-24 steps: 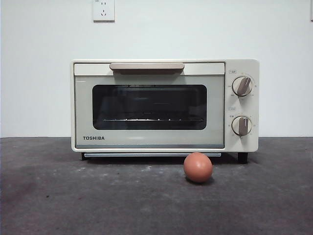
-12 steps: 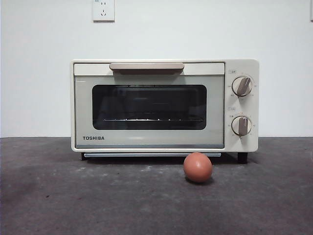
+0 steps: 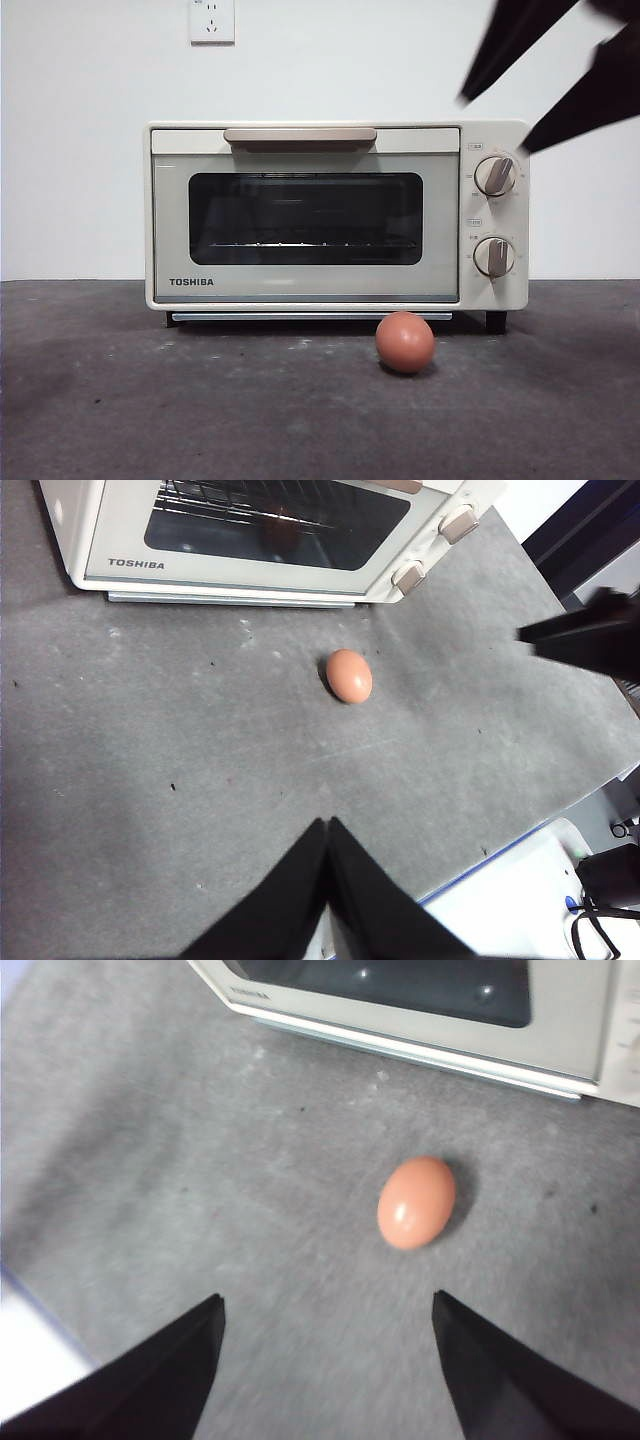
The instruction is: Eggoven
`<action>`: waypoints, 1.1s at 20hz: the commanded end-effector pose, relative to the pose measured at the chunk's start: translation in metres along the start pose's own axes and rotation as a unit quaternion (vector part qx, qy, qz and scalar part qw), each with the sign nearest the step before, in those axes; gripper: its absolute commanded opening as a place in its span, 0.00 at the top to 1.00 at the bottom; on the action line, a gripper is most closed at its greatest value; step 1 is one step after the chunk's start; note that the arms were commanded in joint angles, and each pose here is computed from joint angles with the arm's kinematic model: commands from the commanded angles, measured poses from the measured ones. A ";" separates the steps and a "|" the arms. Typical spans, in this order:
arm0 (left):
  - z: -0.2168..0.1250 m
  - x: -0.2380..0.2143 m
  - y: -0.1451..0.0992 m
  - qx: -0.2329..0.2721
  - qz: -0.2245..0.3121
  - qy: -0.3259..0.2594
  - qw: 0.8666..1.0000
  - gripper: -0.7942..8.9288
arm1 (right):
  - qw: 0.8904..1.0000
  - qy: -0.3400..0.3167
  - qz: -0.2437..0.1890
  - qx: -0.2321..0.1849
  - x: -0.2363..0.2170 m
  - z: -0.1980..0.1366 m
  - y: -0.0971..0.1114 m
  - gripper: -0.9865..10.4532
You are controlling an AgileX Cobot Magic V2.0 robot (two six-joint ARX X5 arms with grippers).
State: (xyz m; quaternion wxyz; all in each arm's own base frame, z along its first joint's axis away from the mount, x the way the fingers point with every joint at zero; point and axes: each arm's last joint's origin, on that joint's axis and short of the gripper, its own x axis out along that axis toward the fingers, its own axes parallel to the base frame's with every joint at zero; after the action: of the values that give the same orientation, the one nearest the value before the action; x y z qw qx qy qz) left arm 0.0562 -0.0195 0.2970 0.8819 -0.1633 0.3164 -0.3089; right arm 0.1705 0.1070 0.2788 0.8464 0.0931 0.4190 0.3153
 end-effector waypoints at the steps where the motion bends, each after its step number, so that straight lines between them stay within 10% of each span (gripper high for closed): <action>1: 0.004 -0.003 -0.004 0.017 -0.005 -0.008 1.000 0.91 | 1.000 0.010 -0.020 0.013 0.023 0.006 0.005 0.62; 22: 0.004 -0.003 -0.004 0.018 -0.005 -0.008 1.000 0.91 | 0.983 0.118 -0.140 0.007 0.165 0.014 -0.013 0.62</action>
State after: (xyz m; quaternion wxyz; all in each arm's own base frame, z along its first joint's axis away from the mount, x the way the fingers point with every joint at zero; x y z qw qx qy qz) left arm 0.0562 -0.0195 0.2969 0.8819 -0.1632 0.3165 -0.3089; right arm 0.2586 0.1930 0.1745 0.8236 -0.0015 0.5315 0.1978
